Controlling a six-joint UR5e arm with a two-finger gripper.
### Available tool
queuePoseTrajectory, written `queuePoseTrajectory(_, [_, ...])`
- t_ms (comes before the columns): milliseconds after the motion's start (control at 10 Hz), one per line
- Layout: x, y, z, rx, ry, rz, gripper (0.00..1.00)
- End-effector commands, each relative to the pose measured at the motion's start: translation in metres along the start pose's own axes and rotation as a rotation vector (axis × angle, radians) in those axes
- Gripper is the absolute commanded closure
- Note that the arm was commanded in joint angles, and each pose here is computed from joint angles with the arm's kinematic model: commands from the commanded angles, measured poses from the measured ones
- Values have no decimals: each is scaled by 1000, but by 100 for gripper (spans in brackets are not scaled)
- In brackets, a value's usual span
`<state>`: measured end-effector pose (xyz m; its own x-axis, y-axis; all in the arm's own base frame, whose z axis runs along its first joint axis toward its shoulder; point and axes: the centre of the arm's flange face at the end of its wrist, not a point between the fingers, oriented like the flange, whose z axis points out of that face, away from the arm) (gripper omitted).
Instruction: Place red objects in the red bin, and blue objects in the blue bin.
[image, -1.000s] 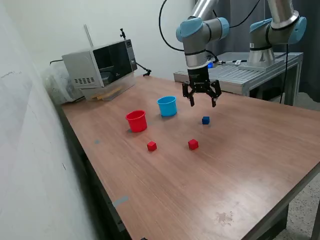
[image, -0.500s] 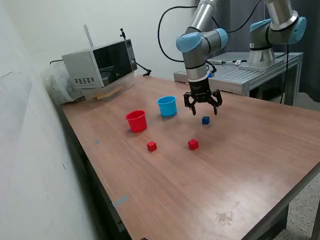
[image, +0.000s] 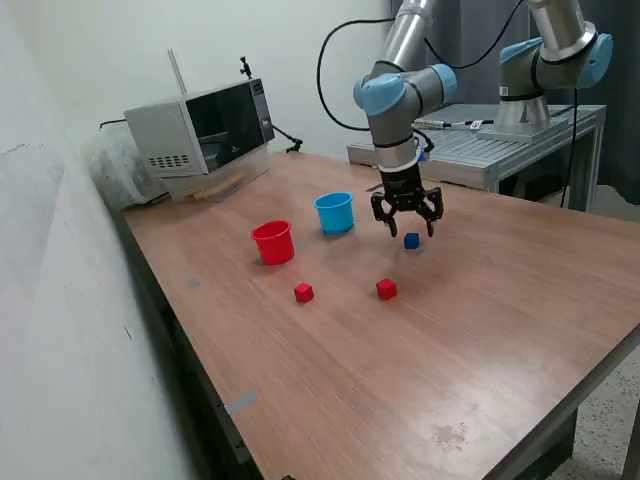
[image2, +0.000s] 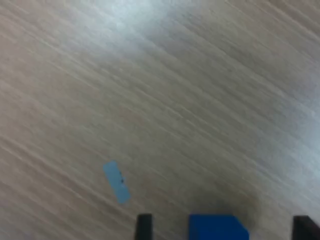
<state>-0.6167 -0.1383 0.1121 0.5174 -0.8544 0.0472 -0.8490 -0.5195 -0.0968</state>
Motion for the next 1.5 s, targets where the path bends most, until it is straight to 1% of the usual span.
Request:
queuePoseTrajectory(0, [2, 1, 2, 4, -2, -4, 100])
queuePoseTrajectory(200, [2, 5, -2, -4, -11, -7, 100])
queuePoseTrajectory(400, [1, 4, -9, -7, -28, -7, 100])
queuePoseTrajectory(500, [1, 2, -23, -23, -40, -5, 100])
queuePoseTrajectory(700, [-3, -8, -82, -93, -84, 9, 100])
queuePoseTrajectory(800, [2, -16, -102, -80, -73, 8, 100])
queuePoseTrajectory(900, [0, -23, -118, -86, -77, 19, 100])
queuePoseTrajectory(1000, [-23, -35, -127, -88, -78, 64, 100])
queuePoseTrajectory(1100, [-43, -45, -127, -80, -70, 100, 100])
queuePoseTrajectory(1400, [-132, -88, -128, -88, -63, 258, 100])
